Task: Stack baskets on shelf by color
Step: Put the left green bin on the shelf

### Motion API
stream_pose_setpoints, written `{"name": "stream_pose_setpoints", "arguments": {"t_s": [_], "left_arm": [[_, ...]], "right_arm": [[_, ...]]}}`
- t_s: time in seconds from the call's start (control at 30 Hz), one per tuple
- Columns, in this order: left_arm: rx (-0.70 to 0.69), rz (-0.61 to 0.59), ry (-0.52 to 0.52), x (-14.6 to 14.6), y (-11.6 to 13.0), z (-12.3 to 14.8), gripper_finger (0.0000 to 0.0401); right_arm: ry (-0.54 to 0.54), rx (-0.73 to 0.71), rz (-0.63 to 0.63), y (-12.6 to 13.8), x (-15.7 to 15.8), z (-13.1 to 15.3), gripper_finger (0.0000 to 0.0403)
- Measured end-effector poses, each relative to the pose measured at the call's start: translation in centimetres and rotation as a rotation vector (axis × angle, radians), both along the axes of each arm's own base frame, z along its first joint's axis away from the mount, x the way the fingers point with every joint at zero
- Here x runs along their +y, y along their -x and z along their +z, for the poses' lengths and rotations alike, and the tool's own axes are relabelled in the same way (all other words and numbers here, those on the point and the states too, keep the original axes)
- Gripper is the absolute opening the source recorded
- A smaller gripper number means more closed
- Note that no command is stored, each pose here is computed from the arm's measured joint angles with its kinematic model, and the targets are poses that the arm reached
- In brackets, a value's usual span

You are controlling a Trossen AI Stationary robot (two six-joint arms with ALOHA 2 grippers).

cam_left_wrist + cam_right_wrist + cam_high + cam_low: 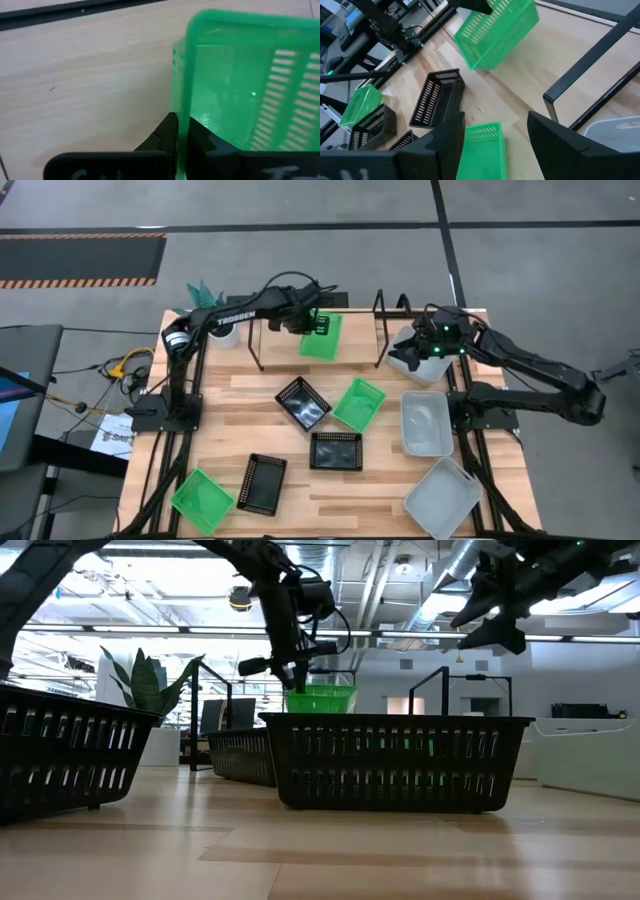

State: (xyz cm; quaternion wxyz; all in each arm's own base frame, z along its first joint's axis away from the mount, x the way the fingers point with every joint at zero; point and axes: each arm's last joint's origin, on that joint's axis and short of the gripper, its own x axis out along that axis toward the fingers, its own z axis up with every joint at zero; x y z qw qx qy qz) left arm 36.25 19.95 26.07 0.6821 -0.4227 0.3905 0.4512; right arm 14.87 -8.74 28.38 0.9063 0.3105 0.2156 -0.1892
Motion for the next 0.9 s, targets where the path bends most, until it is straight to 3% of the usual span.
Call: {"name": "stream_pose_setpoints", "arguments": {"t_s": [0.9], "left_arm": [[0.035,0.038,-0.043,0.7,0.5,-0.1,0.0000]], "right_arm": [[-0.007,0.011,0.001,-1.1,-0.7,-0.6,0.0237]]}}
